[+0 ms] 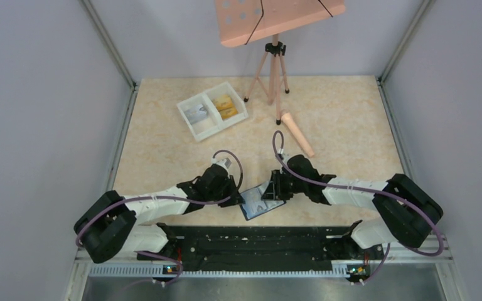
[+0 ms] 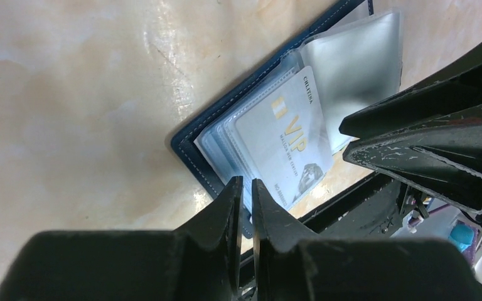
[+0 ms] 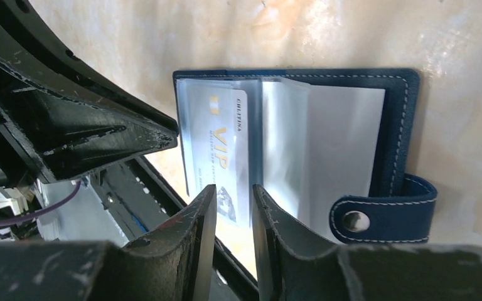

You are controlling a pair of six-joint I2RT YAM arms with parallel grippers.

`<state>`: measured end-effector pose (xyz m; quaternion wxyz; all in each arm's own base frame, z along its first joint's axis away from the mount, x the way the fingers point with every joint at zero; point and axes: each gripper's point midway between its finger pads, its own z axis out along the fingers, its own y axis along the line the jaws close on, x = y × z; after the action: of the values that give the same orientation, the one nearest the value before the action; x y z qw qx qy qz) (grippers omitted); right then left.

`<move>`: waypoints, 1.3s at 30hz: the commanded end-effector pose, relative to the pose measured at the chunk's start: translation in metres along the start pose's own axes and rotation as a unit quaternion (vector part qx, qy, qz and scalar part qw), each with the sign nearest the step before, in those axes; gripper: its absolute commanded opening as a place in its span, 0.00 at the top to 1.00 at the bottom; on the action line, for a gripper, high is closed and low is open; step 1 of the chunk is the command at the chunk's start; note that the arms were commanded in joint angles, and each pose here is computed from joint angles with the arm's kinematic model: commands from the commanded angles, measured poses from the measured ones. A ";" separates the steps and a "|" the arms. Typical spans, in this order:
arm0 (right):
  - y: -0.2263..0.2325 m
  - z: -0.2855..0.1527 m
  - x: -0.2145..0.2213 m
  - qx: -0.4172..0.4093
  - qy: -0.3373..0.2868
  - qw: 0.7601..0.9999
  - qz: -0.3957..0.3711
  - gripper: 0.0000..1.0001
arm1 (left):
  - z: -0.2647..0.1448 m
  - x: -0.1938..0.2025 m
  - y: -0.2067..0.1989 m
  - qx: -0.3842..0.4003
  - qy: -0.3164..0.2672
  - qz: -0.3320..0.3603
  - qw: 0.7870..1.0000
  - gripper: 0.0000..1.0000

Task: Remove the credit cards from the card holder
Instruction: Remove the credit card from the card holder.

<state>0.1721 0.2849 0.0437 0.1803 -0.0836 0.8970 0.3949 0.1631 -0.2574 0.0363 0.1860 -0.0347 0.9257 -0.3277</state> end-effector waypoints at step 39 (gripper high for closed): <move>-0.003 0.004 0.006 -0.044 0.006 0.999 -0.009 1.00 | 0.013 0.011 0.005 -0.004 0.024 -0.006 1.000 0.87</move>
<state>0.1621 0.2873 0.0321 0.1591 -0.0965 0.8842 0.4285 0.1604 -0.2636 0.0260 0.1697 -0.0396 0.9262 -0.3343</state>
